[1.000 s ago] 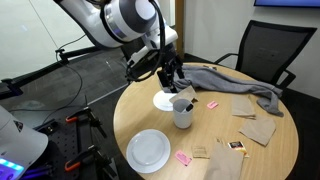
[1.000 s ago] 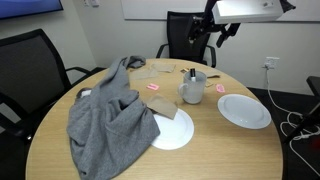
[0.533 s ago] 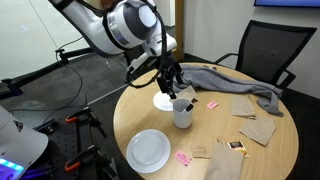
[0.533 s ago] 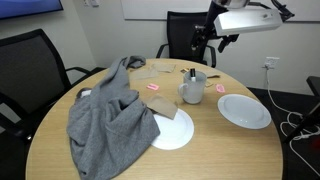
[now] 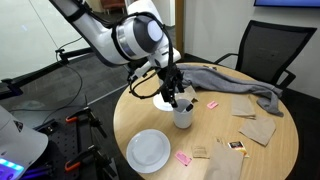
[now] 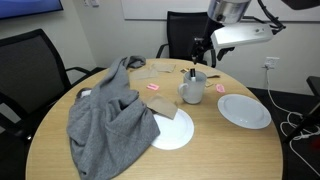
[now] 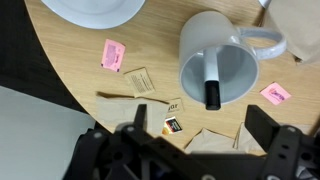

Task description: Take the marker out of the mug and put it on the table

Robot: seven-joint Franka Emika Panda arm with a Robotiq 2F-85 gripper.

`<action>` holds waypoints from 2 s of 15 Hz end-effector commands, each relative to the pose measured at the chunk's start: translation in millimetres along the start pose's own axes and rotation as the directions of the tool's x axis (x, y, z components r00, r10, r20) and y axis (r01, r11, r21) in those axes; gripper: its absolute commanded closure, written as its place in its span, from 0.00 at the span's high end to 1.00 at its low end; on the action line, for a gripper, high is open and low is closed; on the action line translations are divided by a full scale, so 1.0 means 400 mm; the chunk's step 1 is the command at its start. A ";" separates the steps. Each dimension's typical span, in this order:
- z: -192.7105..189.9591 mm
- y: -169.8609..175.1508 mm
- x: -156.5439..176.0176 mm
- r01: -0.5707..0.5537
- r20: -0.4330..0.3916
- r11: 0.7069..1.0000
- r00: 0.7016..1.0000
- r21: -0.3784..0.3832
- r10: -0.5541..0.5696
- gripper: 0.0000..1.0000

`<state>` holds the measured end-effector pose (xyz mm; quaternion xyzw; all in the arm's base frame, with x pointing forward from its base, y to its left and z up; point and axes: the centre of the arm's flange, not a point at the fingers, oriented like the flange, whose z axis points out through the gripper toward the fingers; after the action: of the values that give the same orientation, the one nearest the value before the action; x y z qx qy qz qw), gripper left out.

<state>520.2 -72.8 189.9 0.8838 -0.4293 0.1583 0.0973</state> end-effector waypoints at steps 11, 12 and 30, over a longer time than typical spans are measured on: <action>0.108 -0.069 0.068 -0.025 0.013 0.998 1.000 0.056 0.024 0.72; 0.112 -0.073 0.071 -0.026 0.013 0.998 1.000 0.056 0.025 0.70; 0.106 -0.080 0.047 -0.006 0.001 0.998 1.000 0.060 0.006 0.05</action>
<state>574.1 -87.0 143.6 0.8815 -0.4384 0.1600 0.0719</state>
